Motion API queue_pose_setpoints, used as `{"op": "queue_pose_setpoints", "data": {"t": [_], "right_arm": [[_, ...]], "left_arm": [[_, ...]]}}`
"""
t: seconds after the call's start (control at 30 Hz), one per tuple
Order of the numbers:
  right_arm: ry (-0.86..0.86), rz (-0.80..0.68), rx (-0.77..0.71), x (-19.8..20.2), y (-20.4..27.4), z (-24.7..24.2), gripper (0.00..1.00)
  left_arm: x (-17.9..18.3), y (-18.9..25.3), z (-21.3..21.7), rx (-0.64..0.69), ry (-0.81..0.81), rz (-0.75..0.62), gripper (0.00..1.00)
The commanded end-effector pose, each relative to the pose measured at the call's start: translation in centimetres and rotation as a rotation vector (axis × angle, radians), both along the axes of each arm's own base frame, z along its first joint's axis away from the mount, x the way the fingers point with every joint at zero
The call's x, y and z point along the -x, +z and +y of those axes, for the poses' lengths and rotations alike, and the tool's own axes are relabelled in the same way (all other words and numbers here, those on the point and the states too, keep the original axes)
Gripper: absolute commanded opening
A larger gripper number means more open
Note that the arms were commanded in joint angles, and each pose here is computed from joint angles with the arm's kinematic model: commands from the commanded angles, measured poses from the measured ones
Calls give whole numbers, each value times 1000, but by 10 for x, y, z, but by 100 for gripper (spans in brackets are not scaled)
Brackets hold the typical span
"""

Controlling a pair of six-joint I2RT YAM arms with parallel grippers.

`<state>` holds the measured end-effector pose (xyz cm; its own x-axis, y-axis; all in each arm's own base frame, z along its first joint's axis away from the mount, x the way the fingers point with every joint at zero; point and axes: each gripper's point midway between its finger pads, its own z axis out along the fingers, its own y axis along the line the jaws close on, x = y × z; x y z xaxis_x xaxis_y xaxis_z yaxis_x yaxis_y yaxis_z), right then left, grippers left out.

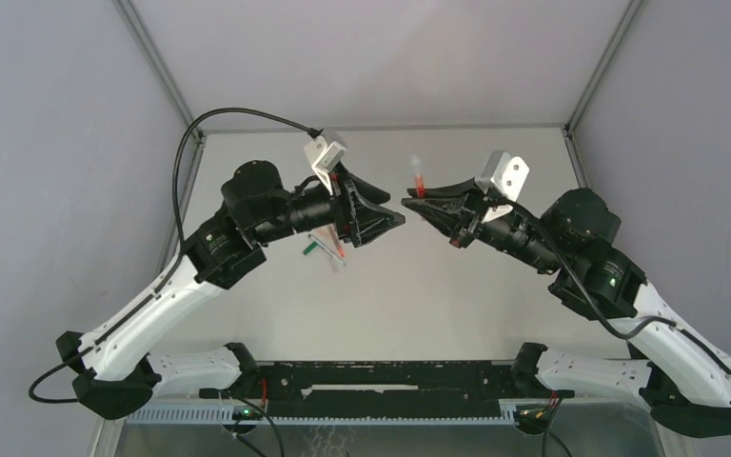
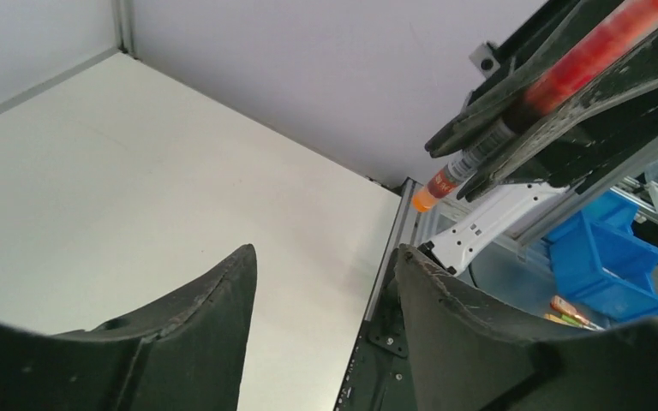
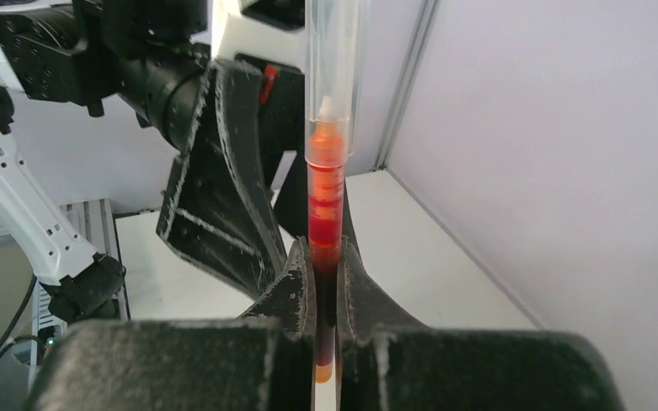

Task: Insert the pens into the pen caps
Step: Press the pen cap onto the pen, then place the pen at the center of the board.

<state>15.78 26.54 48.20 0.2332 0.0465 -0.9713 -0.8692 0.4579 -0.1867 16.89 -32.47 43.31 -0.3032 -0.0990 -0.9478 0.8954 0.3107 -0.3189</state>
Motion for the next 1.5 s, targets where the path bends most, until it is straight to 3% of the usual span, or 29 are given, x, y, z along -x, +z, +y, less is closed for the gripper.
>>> {"op": "queue_pose_setpoints", "data": {"t": [0.0, 0.2, 0.33, 0.53, 0.73, 1.03, 1.47], "right_arm": [[-70, 74, -41, -10, -12, -6, 0], [-174, 221, -53, -29, -46, -21, 0], [-282, 414, -114, -51, -73, -33, 0], [-415, 712, -9, -74, -164, -32, 1], [-560, 913, 156, -88, -260, -32, 2], [-652, 1066, 453, -94, -365, -33, 5], [-674, 1200, 653, -83, -445, -39, 8]], "left_arm": [[-4, 16, 17, 39, 42, -28, 66], [-24, 3, 35, 21, 149, -7, 67], [-47, -23, 51, -38, 289, 33, 68], [-99, -103, 101, -181, 655, 197, 69], [-119, -190, 136, -298, 853, 359, 70], [-122, -232, 148, -385, 923, 424, 70], [-118, -236, 158, -389, 952, 411, 70]]}}
